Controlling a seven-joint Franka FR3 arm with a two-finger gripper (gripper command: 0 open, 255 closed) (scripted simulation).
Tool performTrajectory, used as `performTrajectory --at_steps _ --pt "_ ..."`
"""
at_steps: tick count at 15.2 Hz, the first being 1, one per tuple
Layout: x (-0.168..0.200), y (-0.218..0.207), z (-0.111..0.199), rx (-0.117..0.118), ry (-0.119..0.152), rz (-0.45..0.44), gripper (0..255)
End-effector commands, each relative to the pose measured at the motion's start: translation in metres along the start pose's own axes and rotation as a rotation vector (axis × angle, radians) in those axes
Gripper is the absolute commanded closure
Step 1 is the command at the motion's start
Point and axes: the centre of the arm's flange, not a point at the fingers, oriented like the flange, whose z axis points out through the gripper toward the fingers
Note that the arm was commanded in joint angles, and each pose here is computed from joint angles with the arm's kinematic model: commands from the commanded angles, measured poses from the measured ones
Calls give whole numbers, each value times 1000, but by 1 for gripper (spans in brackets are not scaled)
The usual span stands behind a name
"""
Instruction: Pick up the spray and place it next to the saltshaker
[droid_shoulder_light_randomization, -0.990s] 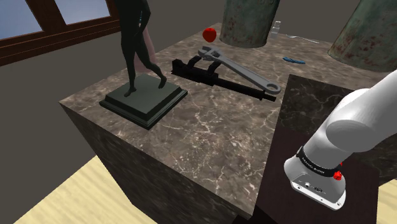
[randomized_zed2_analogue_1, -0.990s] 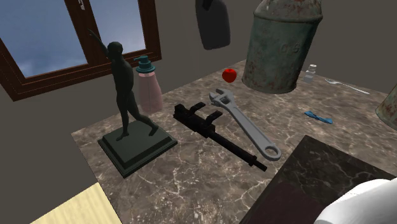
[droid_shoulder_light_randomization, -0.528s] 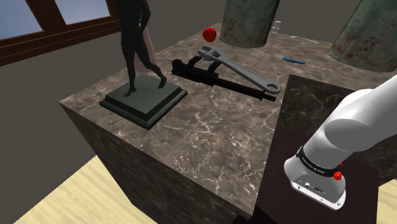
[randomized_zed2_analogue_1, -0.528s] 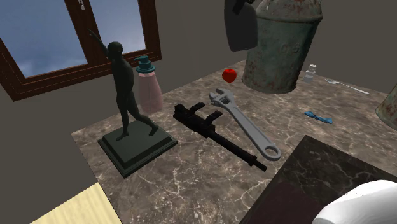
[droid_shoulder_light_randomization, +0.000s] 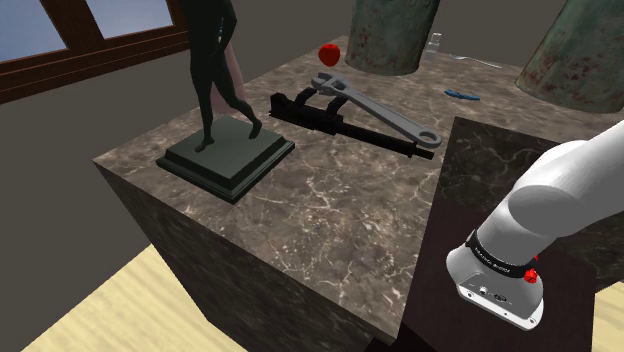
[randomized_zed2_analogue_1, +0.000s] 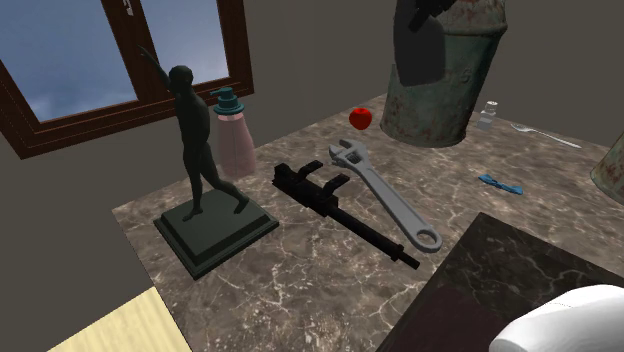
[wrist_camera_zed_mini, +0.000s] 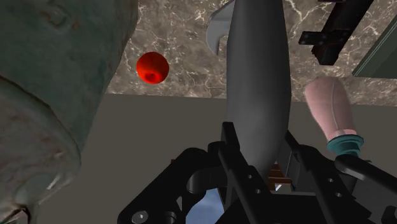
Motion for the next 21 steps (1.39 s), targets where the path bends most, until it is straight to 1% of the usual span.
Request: performTrajectory --at_steps 1,21 --pt "-11 27 -1 0 0 -1 255" --pt "-128 263 -12 0 0 -1 255"
